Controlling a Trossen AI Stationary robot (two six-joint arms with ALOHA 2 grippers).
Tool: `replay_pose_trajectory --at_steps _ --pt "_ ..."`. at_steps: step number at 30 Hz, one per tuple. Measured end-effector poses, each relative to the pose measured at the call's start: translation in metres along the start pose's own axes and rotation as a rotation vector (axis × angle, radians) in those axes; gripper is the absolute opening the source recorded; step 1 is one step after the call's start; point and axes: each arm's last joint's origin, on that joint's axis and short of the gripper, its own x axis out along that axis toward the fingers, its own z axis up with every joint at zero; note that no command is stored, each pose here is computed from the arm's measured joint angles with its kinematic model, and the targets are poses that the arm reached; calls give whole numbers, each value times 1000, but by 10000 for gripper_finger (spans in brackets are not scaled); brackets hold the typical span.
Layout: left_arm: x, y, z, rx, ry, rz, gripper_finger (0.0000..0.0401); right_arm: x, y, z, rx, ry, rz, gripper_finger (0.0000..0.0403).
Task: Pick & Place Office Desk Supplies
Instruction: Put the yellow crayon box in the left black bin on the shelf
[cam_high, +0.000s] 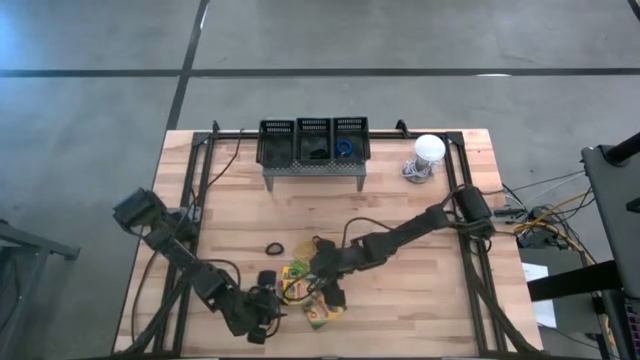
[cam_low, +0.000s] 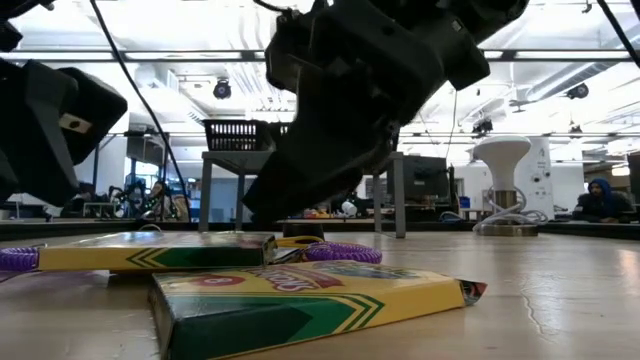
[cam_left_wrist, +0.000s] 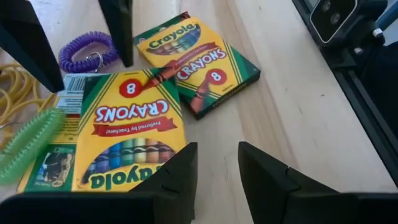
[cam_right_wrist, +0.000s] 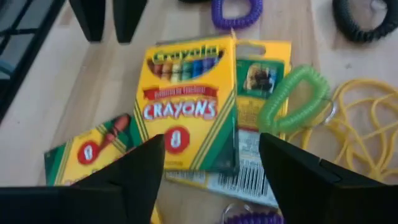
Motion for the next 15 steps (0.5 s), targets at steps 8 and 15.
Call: replay_pose_trajectory --at_steps 8,15 --pt "2 0 5 -15 5 -40 117 0 -2 -2 28 40 119 299" --pt "4 4 4 -5 14 -37 117 -3 -26 6 170 41 136 298"
